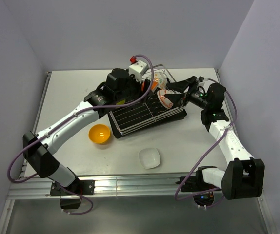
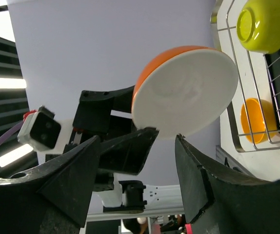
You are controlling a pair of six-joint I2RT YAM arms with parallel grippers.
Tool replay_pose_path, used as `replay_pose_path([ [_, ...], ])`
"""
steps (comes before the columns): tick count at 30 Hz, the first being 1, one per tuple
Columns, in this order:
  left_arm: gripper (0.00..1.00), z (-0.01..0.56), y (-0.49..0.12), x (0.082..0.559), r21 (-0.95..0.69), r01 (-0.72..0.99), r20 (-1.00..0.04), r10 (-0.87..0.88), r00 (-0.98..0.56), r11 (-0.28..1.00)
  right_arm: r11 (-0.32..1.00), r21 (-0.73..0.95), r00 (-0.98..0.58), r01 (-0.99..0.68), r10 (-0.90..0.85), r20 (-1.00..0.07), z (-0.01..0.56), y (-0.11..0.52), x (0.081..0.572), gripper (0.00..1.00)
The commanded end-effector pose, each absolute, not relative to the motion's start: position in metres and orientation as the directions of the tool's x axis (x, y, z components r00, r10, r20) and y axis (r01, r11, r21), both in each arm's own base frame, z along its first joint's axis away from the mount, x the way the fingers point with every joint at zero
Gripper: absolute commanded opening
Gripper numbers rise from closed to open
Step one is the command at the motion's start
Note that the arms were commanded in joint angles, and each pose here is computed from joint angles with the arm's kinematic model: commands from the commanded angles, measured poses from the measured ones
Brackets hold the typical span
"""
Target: Load the bowls into the dish rack
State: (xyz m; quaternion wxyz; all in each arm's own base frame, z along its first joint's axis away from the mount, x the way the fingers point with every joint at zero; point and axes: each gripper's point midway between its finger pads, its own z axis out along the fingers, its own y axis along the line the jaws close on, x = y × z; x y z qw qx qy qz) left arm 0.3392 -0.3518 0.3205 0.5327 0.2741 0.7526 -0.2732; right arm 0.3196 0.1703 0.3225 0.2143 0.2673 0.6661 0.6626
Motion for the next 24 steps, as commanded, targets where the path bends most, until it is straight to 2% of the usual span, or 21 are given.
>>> replay_pose_path([
  [1, 0.00, 0.350, -0.328, 0.346, -0.103, 0.664, -0.973, 0.063, -0.221, 0.740, 0.007, 0.999, -0.779, -0.039, 0.626, -0.034, 0.350, 0.174, 0.316, 0.70],
  [10, 0.00, 0.318, -0.278, 0.359, 0.012, 0.569, -0.954, 0.180, -0.241, 0.822, 0.058, 0.995, -0.777, -0.085, 0.621, -0.103, 0.358, 0.173, 0.319, 0.71],
  [24, 0.00, 0.248, -0.245, 0.367, 0.194, 0.499, -0.859, 0.392, -0.329, 0.845, 0.111, 0.985, -0.794, -0.129, 0.584, -0.169, 0.368, 0.167, 0.321, 0.73],
])
